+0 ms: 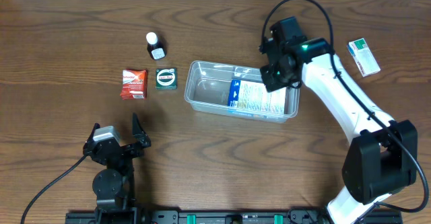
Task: Pack container
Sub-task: 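Open the right gripper, release the box, and lift away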
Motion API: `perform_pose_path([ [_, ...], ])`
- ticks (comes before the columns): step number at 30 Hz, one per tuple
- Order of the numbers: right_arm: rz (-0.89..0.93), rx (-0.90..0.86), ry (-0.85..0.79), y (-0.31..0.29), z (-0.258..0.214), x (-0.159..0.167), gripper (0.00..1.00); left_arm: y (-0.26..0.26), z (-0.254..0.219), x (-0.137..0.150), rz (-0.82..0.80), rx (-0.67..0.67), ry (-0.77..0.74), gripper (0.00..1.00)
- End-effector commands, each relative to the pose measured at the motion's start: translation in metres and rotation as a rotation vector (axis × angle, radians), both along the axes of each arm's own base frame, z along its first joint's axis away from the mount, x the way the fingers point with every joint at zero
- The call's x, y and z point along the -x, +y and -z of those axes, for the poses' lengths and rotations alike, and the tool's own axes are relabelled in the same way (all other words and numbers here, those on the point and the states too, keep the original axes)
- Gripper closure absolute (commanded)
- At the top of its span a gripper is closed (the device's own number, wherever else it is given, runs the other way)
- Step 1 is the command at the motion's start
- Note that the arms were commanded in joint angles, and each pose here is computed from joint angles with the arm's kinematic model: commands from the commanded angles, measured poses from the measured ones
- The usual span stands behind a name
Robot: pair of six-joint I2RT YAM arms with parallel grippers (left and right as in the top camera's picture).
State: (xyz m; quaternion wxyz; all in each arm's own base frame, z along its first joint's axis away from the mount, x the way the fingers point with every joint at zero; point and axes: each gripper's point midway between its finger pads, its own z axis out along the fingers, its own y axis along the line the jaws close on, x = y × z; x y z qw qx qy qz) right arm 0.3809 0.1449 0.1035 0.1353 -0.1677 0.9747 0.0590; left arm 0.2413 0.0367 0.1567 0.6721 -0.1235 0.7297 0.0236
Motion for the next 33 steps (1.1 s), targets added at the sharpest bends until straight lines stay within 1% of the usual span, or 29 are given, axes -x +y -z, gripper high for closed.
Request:
perform_pose_path([
  [1, -0.003, 0.022, -0.041, -0.013, -0.003, -0.010, 0.99, 0.005, 0.019, 0.001, -0.028, 0.005, 0.055, 0.02],
  [5, 0.003, 0.020, -0.063, -0.019, -0.001, -0.019, 0.99, 0.005, 0.019, 0.001, -0.028, 0.004, 0.055, 0.02],
  [10, -0.025, 0.027, -0.025, -0.017, 0.010, -0.014, 0.99, 0.005, 0.019, 0.001, -0.028, 0.005, 0.055, 0.02],
  [17, -0.061, 0.040, -0.016, -0.017, 0.016, -0.013, 0.99, 0.005, 0.019, 0.001, -0.028, 0.005, 0.055, 0.02],
  [24, -0.073, 0.062, 0.017, -0.021, 0.039, -0.018, 0.99, 0.005, 0.019, 0.001, -0.028, 0.004, 0.055, 0.02],
  [33, -0.081, 0.068, -0.029, -0.023, 0.041, -0.031, 0.99, 0.005, 0.019, 0.001, -0.028, 0.004, 0.055, 0.02],
])
